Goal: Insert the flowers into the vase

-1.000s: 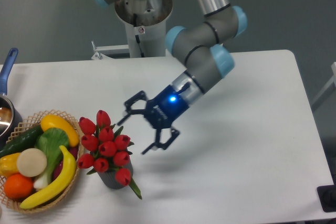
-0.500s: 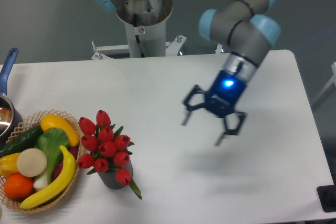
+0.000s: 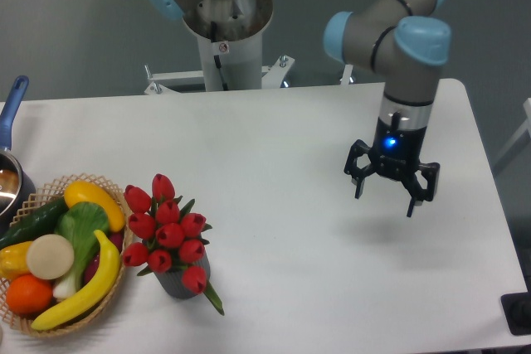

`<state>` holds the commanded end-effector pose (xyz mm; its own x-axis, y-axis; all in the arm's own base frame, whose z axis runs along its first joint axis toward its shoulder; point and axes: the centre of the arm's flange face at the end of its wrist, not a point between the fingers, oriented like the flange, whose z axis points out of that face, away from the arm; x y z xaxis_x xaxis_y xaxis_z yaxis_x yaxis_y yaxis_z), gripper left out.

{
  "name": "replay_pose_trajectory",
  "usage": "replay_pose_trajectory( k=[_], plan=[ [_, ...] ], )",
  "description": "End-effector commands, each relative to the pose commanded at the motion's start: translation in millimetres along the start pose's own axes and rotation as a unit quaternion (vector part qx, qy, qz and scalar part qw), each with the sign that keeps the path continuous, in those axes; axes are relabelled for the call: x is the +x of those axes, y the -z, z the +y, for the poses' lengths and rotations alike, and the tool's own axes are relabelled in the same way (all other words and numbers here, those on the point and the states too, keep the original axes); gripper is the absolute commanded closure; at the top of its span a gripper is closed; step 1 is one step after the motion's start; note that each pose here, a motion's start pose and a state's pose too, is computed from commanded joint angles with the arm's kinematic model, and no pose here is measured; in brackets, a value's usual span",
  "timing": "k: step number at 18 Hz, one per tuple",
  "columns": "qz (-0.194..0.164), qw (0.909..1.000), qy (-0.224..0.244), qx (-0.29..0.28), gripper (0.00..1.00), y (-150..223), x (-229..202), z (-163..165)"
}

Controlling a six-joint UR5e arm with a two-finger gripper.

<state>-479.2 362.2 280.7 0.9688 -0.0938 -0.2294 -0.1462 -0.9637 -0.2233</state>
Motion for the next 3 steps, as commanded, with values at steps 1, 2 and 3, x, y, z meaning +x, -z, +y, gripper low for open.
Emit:
replay_pose_trajectory(
  k=[1, 2, 3],
  plan=[
    [0.004, 0.9999, -0.005, -0.009, 0.0, 1.9, 5.9, 0.3],
    [0.004, 0.9999, -0.006, -0.014, 0.0, 2.3, 6.5, 0.6],
    [0.006, 0.9996, -0.006, -0.026, 0.0, 0.0, 9.9, 2.6]
  ],
)
